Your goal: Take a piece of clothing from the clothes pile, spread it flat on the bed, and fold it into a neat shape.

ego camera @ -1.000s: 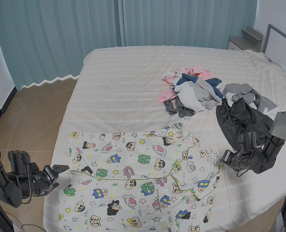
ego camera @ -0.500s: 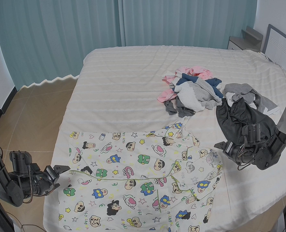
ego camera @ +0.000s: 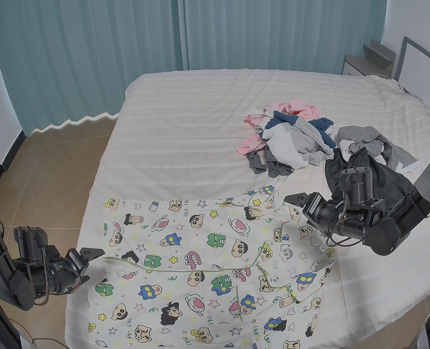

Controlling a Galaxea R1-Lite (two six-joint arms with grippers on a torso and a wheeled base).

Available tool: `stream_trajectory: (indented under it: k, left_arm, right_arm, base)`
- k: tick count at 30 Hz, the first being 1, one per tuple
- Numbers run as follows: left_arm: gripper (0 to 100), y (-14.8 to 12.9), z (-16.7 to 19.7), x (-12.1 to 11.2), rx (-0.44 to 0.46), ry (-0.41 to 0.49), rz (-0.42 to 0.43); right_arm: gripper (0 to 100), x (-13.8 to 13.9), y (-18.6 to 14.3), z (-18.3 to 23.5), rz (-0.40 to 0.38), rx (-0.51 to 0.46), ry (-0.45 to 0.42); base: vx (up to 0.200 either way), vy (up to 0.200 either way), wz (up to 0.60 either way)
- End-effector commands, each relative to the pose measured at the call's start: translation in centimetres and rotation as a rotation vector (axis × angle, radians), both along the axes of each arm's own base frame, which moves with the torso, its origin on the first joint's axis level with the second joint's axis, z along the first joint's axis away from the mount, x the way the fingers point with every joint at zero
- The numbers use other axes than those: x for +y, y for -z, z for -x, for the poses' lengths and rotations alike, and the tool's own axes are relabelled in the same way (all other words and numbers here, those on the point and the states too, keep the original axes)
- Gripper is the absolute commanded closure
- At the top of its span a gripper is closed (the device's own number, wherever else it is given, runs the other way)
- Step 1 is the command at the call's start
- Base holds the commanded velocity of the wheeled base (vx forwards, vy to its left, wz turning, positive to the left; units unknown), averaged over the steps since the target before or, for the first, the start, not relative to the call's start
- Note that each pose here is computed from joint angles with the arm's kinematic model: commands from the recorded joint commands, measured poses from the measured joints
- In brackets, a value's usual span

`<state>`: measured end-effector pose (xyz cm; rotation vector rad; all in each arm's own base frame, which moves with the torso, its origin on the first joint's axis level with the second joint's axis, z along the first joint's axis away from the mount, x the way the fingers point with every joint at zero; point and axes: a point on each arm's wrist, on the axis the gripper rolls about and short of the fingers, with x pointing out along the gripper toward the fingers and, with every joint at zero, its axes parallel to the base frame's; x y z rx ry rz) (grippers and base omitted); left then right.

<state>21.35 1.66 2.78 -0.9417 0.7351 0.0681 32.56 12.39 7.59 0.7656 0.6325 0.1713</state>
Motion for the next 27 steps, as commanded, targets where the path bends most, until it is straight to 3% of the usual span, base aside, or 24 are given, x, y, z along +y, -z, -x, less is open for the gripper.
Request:
stream_trajectory:
  k: [1, 14, 21, 27]
  left_arm:
    - [0, 0.0, 0.0, 0.0, 0.001, -0.002, -0.001]
    - [0, 0.1, -0.1, 0.1, 0.003, -0.003, -0.002]
    - [0, 0.1, -0.1, 0.1, 0.004, -0.002, -0.003]
    - [0, 0.2, 0.0, 0.0, 0.008, 0.001, -0.006]
  right_arm:
    - [0, 1.8, 1.0, -1.6, -0.043, 0.015, -0.005]
    - [0, 3.4, 1.5, -5.2, -0.072, -0.03, -0.005]
    - [0, 4.3, 1.4, -7.5, -0.12, 0.03, 0.031]
    - [0, 5.5, 3.6, -8.4, -0.155, 0.138, 0.064]
  base:
    - [0.0, 0.0, 0.0]
    - [0.0, 0.0, 0.0]
    - [0.0, 0.0, 0.0]
    - [0.0, 0.0, 0.0]
